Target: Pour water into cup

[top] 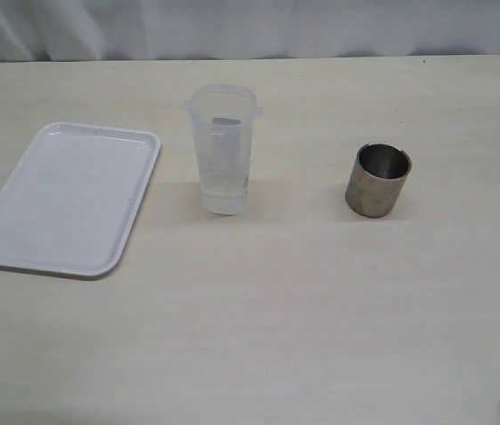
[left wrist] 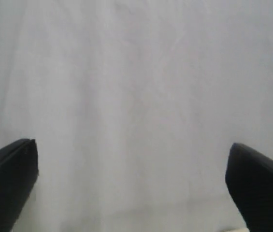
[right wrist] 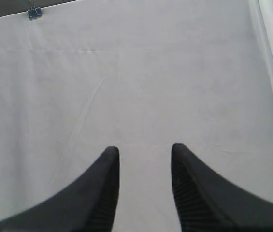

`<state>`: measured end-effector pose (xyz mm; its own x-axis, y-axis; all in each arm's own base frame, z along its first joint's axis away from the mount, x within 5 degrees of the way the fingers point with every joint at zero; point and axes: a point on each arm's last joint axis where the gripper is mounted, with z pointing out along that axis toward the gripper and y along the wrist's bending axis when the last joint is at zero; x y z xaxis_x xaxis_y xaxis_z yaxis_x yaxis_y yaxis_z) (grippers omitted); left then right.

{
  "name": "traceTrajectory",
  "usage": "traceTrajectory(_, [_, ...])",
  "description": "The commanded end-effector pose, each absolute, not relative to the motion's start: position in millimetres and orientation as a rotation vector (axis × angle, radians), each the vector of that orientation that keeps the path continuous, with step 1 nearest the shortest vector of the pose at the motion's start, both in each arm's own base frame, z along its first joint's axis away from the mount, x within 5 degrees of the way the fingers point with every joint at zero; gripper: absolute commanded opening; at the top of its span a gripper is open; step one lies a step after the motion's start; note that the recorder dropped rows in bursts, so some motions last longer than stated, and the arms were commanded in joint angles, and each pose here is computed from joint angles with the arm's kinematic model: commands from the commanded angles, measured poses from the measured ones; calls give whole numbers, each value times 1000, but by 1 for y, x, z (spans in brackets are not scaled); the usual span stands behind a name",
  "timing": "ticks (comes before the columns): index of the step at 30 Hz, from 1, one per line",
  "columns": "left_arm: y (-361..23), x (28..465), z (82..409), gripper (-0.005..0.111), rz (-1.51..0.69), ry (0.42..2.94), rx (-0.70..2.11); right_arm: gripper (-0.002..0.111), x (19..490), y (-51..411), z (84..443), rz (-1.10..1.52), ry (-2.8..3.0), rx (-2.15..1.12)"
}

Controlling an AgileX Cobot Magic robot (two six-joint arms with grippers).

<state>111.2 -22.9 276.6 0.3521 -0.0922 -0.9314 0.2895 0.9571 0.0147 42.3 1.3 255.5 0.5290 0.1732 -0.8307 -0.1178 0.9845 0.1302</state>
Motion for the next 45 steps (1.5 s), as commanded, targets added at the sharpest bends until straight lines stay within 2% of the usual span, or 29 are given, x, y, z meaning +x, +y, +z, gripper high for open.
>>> traceTrajectory(1, [-36, 136, 259, 105, -371, 1253, 328, 49, 42, 1, 255, 174, 997, 64])
traceTrajectory(7, [-55, 183, 210, 105, -581, 1447, 607, 52, 43, 1, 254, 174, 1011, 65])
traceTrajectory(12, [-58, 213, 188, 105, -635, 1524, 725, 74, 43, 1, 254, 174, 1011, 65])
traceTrajectory(14, [-59, 224, 178, 105, -651, 1549, 749, 78, 44, 1, 253, 174, 1023, 66])
traceTrajectory(25, [-126, 298, 120, 105, -824, 1526, 952, 77, 81, 2, 246, 136, 1184, 56])
traceTrajectory(29, [-136, 315, 107, 105, -828, 1534, 955, 77, 90, 3, 242, 134, 1232, 58])
traceTrajectory(45, [-175, 335, 105, 105, -780, 1519, 1046, 77, 96, 3, 240, 129, 1250, 56])
